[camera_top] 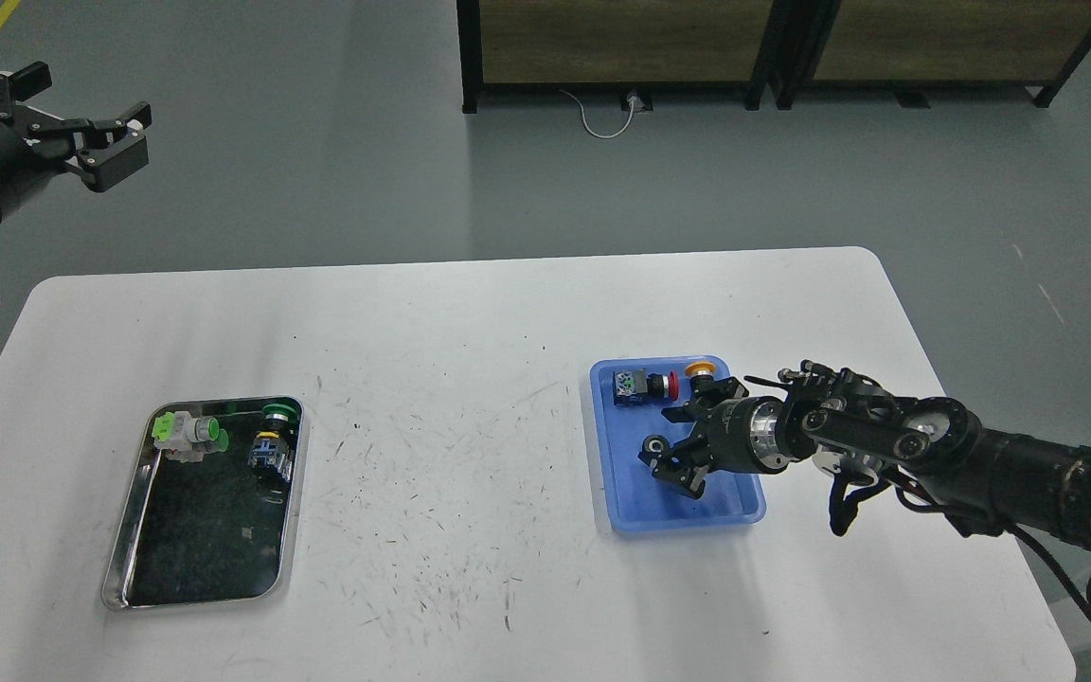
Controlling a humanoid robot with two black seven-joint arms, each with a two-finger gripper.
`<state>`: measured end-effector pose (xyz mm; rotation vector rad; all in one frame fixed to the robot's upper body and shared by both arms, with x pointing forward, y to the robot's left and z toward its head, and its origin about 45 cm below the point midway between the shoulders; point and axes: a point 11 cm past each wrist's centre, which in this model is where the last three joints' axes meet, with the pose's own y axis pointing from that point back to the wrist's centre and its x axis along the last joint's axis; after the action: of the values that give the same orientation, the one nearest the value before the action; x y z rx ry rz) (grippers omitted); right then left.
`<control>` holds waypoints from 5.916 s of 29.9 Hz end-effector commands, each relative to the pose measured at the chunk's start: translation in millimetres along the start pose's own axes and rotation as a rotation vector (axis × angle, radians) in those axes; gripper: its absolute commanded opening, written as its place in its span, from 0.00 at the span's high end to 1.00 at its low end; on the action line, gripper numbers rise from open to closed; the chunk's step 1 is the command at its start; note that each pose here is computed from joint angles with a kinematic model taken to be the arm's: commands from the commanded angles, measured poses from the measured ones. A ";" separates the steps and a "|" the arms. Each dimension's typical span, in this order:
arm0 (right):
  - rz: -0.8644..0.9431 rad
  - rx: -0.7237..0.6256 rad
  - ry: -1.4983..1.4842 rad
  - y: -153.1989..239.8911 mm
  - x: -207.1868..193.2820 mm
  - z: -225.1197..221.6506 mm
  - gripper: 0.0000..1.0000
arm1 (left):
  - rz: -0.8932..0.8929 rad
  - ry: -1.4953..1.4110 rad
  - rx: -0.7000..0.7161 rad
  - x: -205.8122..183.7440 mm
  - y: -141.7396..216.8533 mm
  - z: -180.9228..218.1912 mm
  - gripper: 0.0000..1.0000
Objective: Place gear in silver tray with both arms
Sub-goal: 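Grasp a small black gear in the blue tray with the right gripper, then lift the gear and carry it toward the silver tray, setting it on the table, then retract the right arm and reach the left gripper to the black gear, then grasp the black gear on the table with the left gripper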
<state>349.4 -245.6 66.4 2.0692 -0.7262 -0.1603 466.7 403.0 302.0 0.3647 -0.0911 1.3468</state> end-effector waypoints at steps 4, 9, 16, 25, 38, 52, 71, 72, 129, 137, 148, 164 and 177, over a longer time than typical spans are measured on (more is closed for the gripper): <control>0.002 -0.010 -0.005 -1.0 -0.4 5.0 0.45 | 0.006 -0.002 0.001 3.0 1.4 0.1 0.02; -0.001 -0.006 -0.002 -4.1 -2.7 2.3 0.54 | 0.007 -0.002 0.001 3.7 1.8 0.2 0.02; -0.016 0.003 -0.006 -6.2 -6.5 -0.2 0.67 | 0.006 -0.002 0.001 3.0 1.4 0.1 0.02; -0.025 0.009 -0.009 -6.0 -7.0 -1.9 0.82 | 0.009 -0.003 0.001 4.5 2.1 0.2 0.02; -0.061 0.167 0.016 17.6 18.5 -75.9 0.80 | 0.027 -0.002 -0.005 12.3 5.2 3.5 0.02; -0.299 0.203 0.159 -48.0 -103.3 -144.8 0.77 | 0.072 -0.005 0.004 15.9 5.6 -1.1 0.02; -0.257 0.150 0.160 -57.7 -90.6 -126.9 0.76 | 0.088 0.002 -0.002 22.3 8.4 1.6 0.02; -0.261 0.159 0.150 -57.9 -92.0 -126.9 0.75 | 0.092 0.004 -0.003 23.9 9.1 2.1 0.02; 0.327 0.545 -0.279 105.3 174.5 -170.4 0.02 | -0.423 -0.011 0.039 -194.6 -15.3 -59.9 0.01; 0.444 0.572 -0.305 148.5 210.7 -162.7 0.02 | -0.699 -0.026 0.096 -334.1 21.9 -116.4 0.01; 0.444 0.549 -0.307 139.9 208.9 -164.2 0.02 | -0.770 -0.039 0.189 -378.8 74.8 -180.6 0.01; 0.439 0.549 -0.308 134.1 205.3 -167.7 0.02 | -0.743 -0.075 0.205 -375.5 97.0 -214.9 0.01; 0.436 0.547 -0.304 133.5 204.6 -167.7 0.02 | -0.702 -0.070 0.182 -372.2 94.1 -214.1 0.18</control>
<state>522.1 -292.7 302.9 2.3543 -1.5274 -0.0288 260.5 138.0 18.5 0.5391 0.0976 0.6479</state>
